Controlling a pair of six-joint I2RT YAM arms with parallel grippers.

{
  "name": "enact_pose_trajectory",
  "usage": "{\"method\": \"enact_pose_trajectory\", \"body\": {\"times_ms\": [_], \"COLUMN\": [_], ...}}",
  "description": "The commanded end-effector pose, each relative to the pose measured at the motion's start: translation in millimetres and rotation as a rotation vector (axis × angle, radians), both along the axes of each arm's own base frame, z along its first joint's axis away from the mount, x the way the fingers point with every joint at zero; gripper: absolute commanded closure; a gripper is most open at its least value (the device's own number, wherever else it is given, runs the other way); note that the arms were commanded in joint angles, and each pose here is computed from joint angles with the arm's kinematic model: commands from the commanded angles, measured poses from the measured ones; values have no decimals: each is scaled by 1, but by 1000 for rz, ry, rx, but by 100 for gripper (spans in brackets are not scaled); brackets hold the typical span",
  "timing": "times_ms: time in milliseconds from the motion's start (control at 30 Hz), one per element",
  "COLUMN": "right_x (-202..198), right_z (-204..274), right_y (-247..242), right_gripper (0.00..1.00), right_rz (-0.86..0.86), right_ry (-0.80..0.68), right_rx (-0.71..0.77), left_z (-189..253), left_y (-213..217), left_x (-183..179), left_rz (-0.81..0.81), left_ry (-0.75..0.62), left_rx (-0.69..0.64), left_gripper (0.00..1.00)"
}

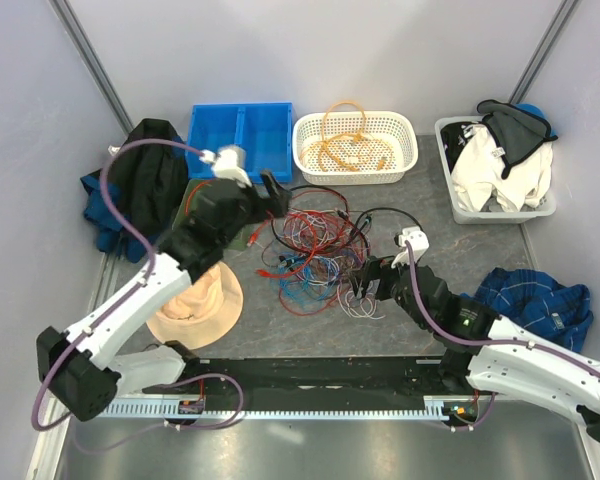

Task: Untangle the cables

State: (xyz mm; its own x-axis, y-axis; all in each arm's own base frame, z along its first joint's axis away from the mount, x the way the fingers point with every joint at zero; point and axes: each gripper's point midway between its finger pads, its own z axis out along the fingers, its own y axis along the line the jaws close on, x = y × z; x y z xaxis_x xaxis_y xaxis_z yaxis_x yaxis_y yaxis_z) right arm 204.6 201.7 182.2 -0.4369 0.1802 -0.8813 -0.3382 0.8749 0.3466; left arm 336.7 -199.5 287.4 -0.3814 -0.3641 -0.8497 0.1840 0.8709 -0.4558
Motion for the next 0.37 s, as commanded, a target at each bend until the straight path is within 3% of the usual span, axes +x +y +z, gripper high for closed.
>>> {"method": "enact_pose_trajectory", "body": {"times_ms": [0,100,333], "right_x": [9,12,15], "right_z": [27,29,37], "right_y": [-18,-28,-37], "right_gripper": [2,2,2], "right_rz": [-85,-113,-158], "right_ry": [-70,-79,-82], "right_rx": [-23,-74,-103], "left_z": [-69,-96,-123], "left_y": [-67,-101,-103], "left_x": [-56,-82,-98], "left_rz": [-182,-229,-252], "left_ry": [96,125,209], "left_rx": [165,255,222], "left_gripper": [0,0,0]}}
